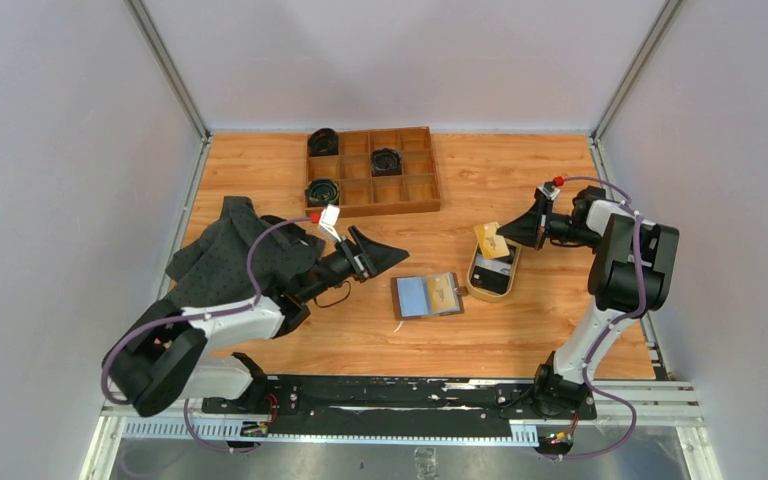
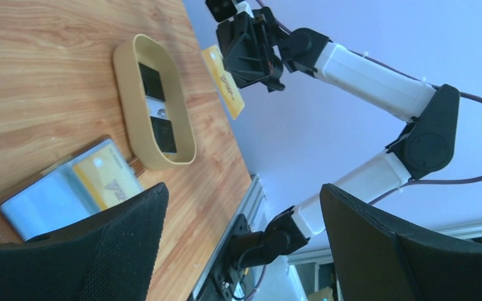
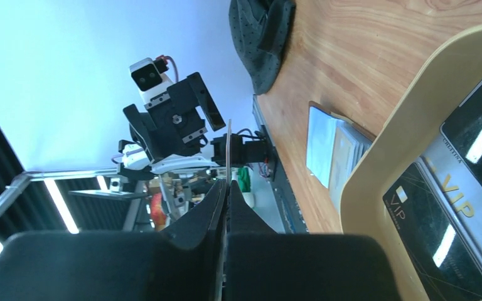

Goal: Put the credit cards into the card holder
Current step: Pick up the credit card from the storage box.

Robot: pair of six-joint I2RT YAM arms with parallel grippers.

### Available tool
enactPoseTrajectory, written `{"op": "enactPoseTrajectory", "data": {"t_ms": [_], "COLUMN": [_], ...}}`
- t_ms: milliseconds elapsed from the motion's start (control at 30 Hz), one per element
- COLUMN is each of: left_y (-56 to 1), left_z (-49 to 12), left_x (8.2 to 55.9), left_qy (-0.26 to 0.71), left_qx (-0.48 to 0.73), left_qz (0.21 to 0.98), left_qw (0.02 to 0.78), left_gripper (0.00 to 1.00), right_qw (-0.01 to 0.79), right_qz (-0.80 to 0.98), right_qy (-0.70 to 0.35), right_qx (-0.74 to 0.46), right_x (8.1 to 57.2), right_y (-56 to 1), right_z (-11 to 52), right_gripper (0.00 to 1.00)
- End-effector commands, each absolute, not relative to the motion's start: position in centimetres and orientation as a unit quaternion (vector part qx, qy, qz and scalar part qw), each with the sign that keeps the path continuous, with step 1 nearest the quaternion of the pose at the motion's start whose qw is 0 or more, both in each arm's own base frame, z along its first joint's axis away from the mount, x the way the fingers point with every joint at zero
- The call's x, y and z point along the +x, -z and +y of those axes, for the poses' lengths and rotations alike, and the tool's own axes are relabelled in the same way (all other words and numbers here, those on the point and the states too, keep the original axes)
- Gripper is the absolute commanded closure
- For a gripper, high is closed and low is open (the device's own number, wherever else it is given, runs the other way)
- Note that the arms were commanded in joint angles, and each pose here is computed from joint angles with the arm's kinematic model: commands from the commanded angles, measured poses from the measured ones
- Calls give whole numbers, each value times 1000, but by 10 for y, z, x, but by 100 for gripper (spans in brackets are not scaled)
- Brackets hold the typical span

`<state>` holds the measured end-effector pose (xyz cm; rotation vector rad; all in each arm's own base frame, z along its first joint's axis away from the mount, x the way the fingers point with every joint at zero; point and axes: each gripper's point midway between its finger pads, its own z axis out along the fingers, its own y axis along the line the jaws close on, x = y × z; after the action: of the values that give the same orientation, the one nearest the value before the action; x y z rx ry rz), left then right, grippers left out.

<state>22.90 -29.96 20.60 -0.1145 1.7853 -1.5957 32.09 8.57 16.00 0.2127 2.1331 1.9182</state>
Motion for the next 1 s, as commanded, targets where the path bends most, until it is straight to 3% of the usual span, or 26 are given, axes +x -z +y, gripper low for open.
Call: {"op": "enactPoseTrajectory", "data": {"t_ms": [0, 233, 433, 967], "left_y": [-234, -230, -201, -146], "left_z": [-323, -361, -398, -470], "left_x": [236, 250, 268, 296], "left_qy": [672, 697, 672, 609], "left_qx": [-56, -55, -50, -42], "left_qz": [651, 643, 681, 755], "left_qw": [347, 312, 286, 240], "left_gripper": [9, 16, 28, 47], "right_qw": [111, 108, 127, 171], "right_qz": [663, 662, 671, 724], "right_qy": [-734, -736, -726, -667], "right_qx": [97, 94, 76, 39], "right_x": [322, 320, 320, 318], "right_y": [-188, -188, -187, -179], "right_z": [83, 86, 87, 85], "right_gripper": [100, 100, 100, 100]}}
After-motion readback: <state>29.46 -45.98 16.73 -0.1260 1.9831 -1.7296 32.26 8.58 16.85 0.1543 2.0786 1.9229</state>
